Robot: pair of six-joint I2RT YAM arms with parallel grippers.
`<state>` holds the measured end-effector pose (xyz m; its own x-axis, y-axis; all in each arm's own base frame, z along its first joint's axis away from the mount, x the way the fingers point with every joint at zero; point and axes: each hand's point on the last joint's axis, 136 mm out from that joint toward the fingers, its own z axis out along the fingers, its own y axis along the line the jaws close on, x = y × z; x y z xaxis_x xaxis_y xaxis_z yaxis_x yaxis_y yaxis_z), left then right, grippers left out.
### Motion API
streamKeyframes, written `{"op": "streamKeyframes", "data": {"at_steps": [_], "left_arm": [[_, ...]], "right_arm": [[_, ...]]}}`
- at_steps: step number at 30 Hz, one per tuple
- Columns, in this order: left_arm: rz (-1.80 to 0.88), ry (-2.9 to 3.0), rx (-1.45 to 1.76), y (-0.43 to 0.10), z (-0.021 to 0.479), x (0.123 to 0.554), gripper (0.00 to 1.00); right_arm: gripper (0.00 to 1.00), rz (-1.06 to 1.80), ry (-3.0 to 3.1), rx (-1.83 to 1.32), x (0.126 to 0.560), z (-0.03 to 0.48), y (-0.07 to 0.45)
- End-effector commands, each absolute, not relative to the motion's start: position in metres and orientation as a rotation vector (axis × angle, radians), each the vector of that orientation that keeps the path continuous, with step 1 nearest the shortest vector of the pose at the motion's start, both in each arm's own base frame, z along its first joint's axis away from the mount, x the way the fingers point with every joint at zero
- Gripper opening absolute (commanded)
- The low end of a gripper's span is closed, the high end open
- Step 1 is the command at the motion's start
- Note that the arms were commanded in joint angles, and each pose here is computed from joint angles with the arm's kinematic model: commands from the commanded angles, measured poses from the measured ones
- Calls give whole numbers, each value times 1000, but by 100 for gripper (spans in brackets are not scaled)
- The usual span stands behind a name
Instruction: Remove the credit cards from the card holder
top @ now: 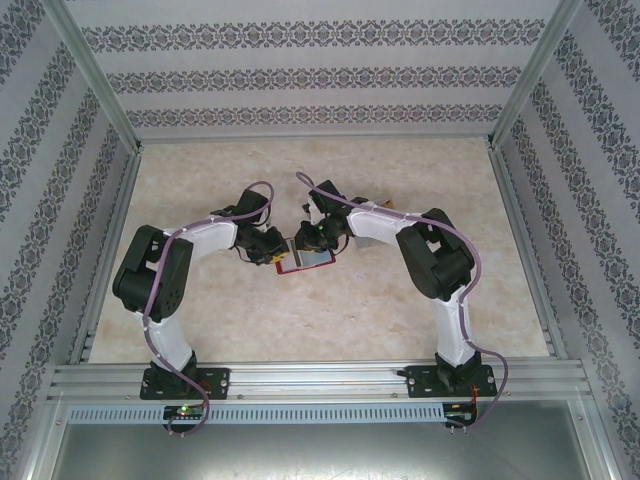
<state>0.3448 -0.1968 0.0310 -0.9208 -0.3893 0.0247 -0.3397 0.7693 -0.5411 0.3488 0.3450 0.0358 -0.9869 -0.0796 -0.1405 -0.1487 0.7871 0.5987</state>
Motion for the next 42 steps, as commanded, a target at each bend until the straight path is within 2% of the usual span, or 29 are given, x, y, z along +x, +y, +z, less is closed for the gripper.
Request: {"op": "streamKeyframes", "data": {"at_steps": [1,19,28,42], "left_arm": [[-875,2855,-605,-199,35,353,19],[-695,2961,-645,-180,5,335,18],[-647,2987,-643,-176,-2,332,18],[-655,2996,-644,-177,-7,329,18]], "right_arm": [[19,982,2881,-176,351,33,345],[18,932,2928,-146,349,14,338],[23,916,2940,-133,348,8,334],[19,1183,2857,-129,349,28,352]]}}
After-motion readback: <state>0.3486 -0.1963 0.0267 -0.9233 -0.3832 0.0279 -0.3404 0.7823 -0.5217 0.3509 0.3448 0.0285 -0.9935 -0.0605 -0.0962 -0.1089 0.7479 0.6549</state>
